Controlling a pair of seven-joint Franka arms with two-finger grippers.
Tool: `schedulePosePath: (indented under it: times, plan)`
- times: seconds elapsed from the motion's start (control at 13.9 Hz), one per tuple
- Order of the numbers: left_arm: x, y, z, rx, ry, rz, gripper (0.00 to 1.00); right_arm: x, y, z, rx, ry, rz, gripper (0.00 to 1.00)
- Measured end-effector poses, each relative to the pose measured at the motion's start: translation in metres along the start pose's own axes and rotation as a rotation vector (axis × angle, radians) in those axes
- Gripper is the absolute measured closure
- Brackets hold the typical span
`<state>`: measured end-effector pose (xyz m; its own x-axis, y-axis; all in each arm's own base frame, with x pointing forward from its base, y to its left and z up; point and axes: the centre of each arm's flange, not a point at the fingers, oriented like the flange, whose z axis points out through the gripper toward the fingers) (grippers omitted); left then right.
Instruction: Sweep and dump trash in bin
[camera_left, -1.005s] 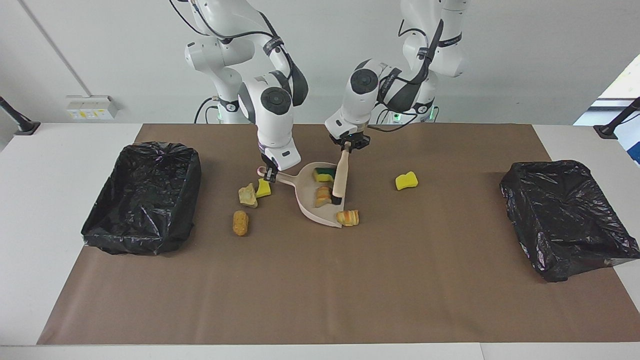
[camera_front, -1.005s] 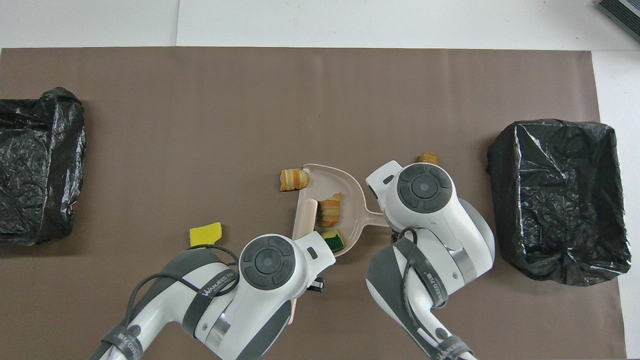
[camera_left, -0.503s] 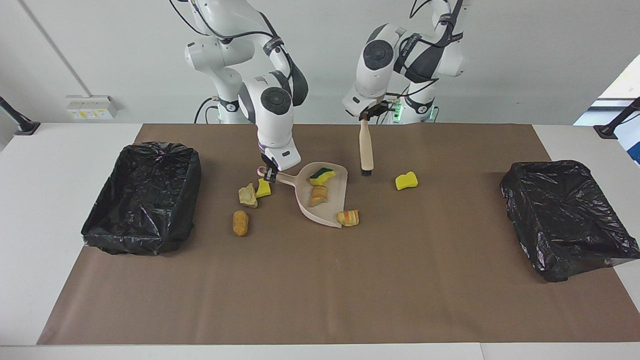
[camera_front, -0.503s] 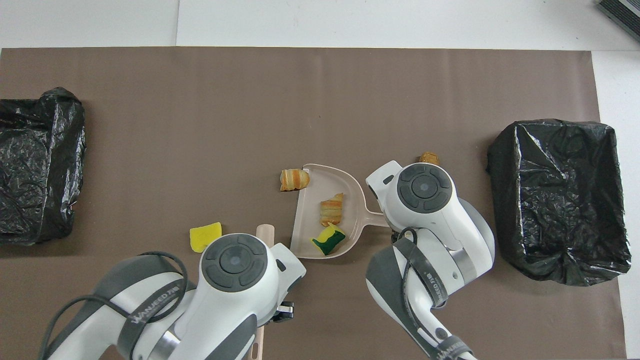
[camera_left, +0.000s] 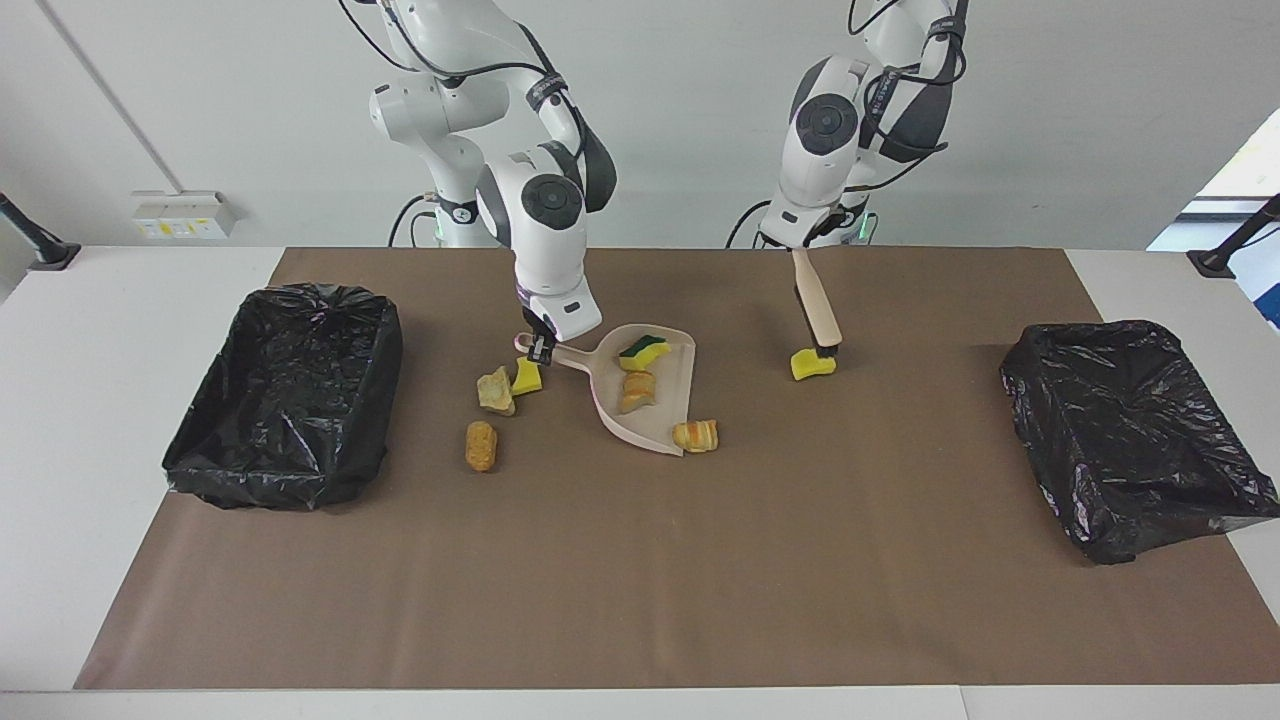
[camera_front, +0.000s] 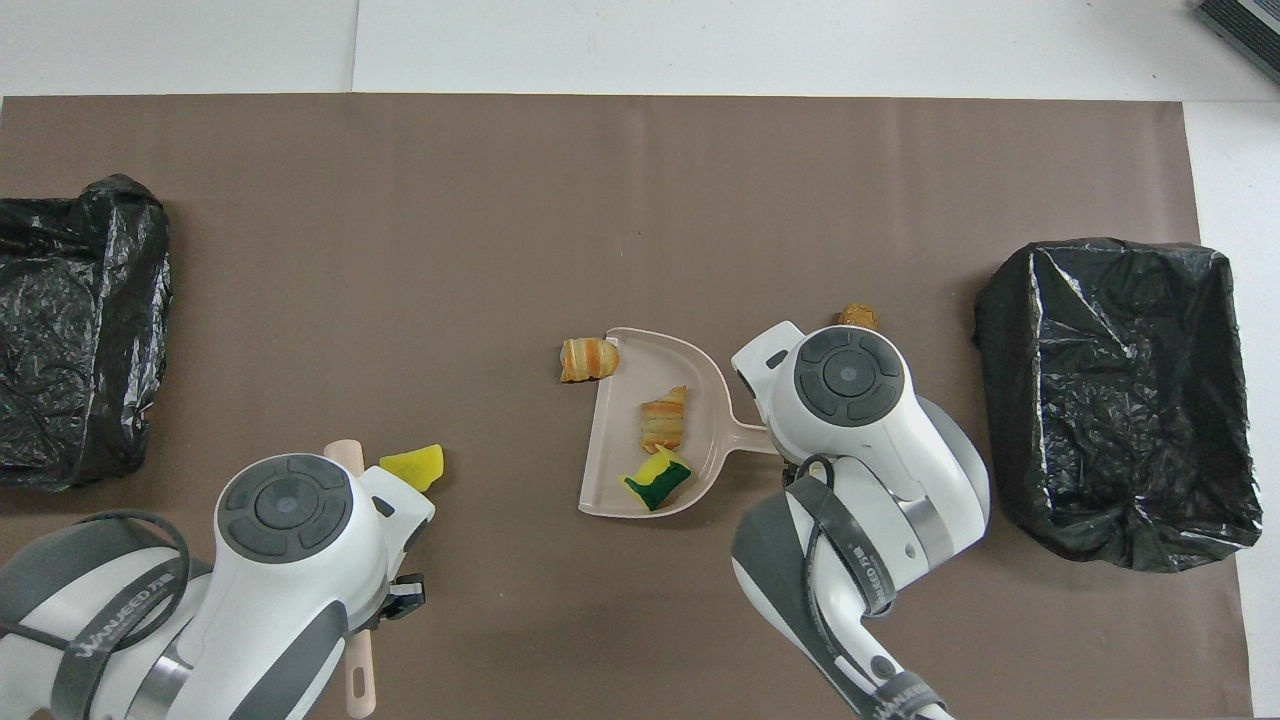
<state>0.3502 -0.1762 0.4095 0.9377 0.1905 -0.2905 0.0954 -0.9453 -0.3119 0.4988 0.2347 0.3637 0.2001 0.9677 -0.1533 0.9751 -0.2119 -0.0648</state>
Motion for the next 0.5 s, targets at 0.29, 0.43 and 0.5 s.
schedulePosePath:
  times: [0.29, 0.43, 0.5]
  plan:
    - [0.012, 0.022, 0.046, -0.033, 0.062, -0.085, 0.74, 0.0, 0.0, 0.0, 0.0, 0.0, 0.0, 0.67]
    - [0.02, 0.045, 0.055, -0.063, 0.075, -0.077, 0.74, 0.0, 0.0, 0.0, 0.0, 0.0, 0.0, 0.67]
    - [0.023, 0.061, 0.054, -0.104, 0.069, -0.077, 0.74, 0.0, 0.0, 0.0, 0.0, 0.0, 0.0, 0.67]
